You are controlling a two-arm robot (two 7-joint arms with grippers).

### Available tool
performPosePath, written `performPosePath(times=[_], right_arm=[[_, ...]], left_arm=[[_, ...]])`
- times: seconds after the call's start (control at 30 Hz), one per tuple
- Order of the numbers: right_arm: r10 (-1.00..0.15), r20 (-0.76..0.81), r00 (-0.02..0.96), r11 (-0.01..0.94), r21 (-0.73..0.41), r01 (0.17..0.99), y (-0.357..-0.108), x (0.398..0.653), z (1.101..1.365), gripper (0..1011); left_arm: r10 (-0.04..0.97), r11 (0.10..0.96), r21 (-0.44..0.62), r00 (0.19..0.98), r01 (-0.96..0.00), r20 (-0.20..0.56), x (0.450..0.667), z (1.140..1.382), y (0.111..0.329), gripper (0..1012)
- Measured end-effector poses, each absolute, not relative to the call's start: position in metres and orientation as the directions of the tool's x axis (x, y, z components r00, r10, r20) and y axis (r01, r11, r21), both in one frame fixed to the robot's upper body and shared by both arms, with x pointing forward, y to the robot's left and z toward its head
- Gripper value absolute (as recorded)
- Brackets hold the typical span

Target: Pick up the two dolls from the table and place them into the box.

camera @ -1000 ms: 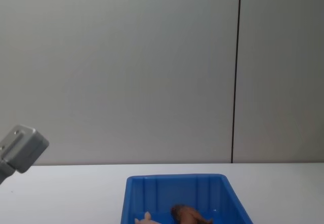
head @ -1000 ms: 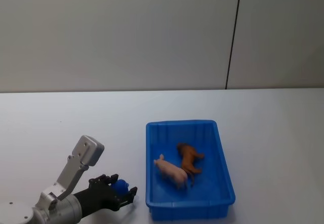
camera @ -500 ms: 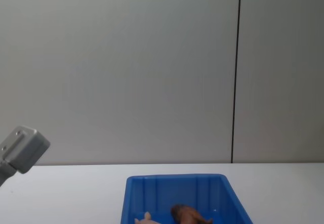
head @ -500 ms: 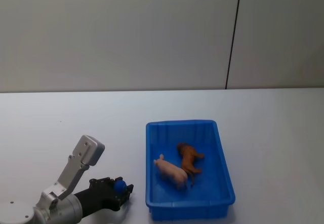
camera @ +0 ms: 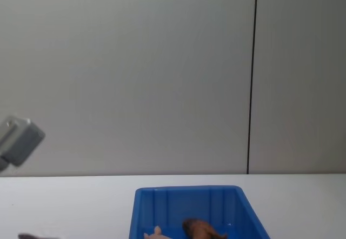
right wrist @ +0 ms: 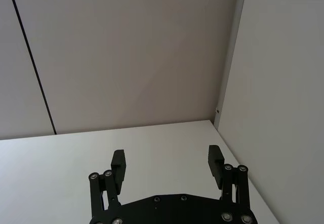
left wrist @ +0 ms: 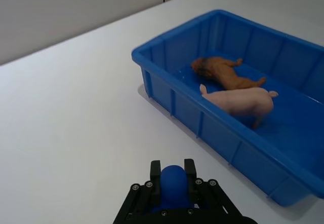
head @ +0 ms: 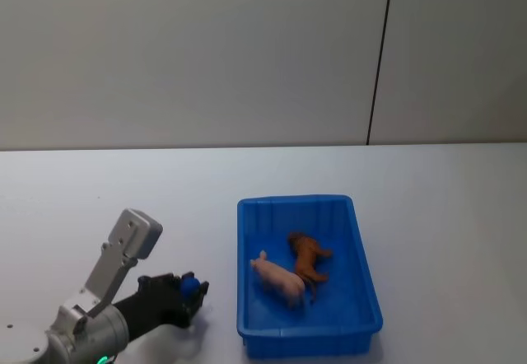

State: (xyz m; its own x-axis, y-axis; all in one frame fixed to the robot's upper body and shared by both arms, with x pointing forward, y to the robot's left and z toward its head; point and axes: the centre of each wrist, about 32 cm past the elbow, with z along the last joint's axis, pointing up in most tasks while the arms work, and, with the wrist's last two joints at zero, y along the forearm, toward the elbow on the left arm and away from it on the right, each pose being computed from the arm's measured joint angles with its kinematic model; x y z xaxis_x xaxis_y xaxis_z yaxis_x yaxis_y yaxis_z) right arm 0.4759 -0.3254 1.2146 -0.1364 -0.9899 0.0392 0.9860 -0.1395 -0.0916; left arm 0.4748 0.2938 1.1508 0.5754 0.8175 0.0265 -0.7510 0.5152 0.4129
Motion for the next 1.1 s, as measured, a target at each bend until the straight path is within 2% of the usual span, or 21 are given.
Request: performPosePath(times=[0.33, 0.63, 0.87, 1.1], right_arm=[[-0.990, 0.039, -0.136, -0.139, -0.092, 0.986, -0.325, 0.476, 1.215, 1001], [-0.990, 0.039, -0.136, -0.139, -0.091, 0.986, -0.325, 0.476, 1.215, 1001], [-0.990, 0.039, -0.136, -0.140, -0.092, 0.986, -0.325, 0.476, 1.215, 1001], [-0.990, 0.039, -0.136, -0.139, -0.091, 0.986, -0.325, 0.476, 1.215, 1001]], left_arm=[[0.829, 0.497, 0.323, 0.551, -0.805, 0.098, 0.476, 1.178, 0.294, 238], [0.810, 0.536, 0.199, 0.566, -0.820, 0.153, 0.490, 1.215, 0.287, 191], [0.780, 0.592, 0.132, 0.606, -0.795, 0.155, 0.502, 1.232, 0.279, 165], [0.733, 0.662, 0.091, 0.668, -0.744, 0.125, 0.517, 1.241, 0.269, 165]])
